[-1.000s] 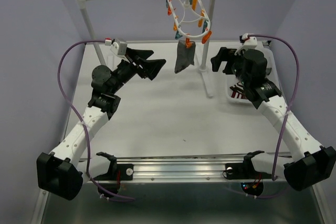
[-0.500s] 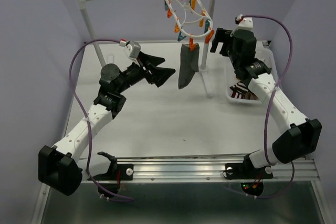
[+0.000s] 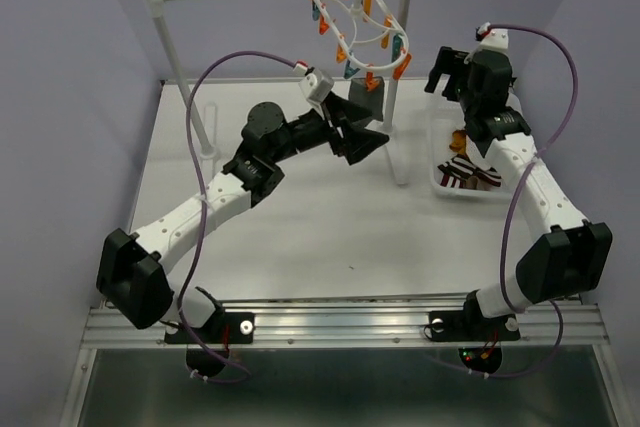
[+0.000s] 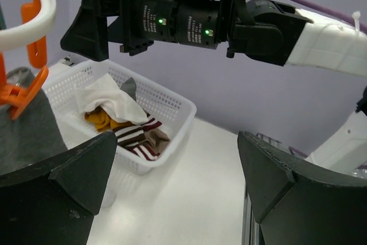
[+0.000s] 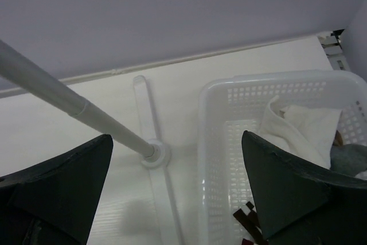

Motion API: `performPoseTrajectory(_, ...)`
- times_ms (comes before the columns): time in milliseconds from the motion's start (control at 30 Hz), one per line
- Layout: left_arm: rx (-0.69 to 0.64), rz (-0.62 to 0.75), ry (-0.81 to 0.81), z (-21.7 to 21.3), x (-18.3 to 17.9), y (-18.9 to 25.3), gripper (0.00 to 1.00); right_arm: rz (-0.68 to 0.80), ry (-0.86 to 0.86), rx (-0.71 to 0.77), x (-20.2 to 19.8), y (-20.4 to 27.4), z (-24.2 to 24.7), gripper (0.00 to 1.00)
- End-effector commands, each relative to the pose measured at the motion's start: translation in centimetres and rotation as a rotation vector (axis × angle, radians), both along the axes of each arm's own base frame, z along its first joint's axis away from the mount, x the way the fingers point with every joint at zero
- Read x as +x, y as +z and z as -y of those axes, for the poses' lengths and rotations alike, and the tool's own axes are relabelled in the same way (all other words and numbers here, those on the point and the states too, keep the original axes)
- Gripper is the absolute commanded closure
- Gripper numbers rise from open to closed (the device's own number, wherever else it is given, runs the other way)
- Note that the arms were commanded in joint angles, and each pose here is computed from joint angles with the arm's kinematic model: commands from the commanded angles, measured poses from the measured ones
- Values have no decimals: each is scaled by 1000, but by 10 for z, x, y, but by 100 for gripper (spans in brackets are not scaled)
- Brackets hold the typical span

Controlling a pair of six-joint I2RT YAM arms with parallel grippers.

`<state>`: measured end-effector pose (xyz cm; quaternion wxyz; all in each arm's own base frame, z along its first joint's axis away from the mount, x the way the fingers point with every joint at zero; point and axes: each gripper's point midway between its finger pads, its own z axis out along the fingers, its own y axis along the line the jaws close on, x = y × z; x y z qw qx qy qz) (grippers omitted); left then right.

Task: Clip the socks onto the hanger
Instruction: Clamp the sock onto the hanger.

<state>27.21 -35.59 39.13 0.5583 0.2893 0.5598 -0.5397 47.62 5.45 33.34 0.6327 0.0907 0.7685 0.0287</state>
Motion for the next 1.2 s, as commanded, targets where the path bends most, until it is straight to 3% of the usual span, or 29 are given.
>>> performPoseTrajectory(0, -81, 57, 40, 30, 11, 41, 1, 112, -26, 38, -13, 39, 27, 0)
performPoseTrajectory(67, -104, 71, 44, 45, 14, 57, 1, 99, -34, 35, -15, 32, 35, 0)
performPoseTrajectory(167, -78, 48, 39, 80, 22, 45, 1, 89, -30, 36, -17, 28, 41, 0)
performPoseTrajectory(267, -118, 32, 127, 98, 43, 65, 1, 85, -47, 26, -20, 27, 51, 0)
performPoseTrajectory(333, -80, -11, 224, 103, 68, 49, 1, 91, -49, 24, -24, 30, 57, 0)
performPoseTrajectory(700, -33, -38, 517, 71, 105, 38, 1, 96, 0, 38, -27, 32, 51, 0)
performPoseTrajectory(1000, -35, -54, 679, 36, 113, 36, 1, 82, 43, 61, -26, 26, 42, 0)
performPoseTrajectory(1167, -54, -58, 691, 33, 112, 39, 1, 85, 58, 67, -28, 26, 39, 0)
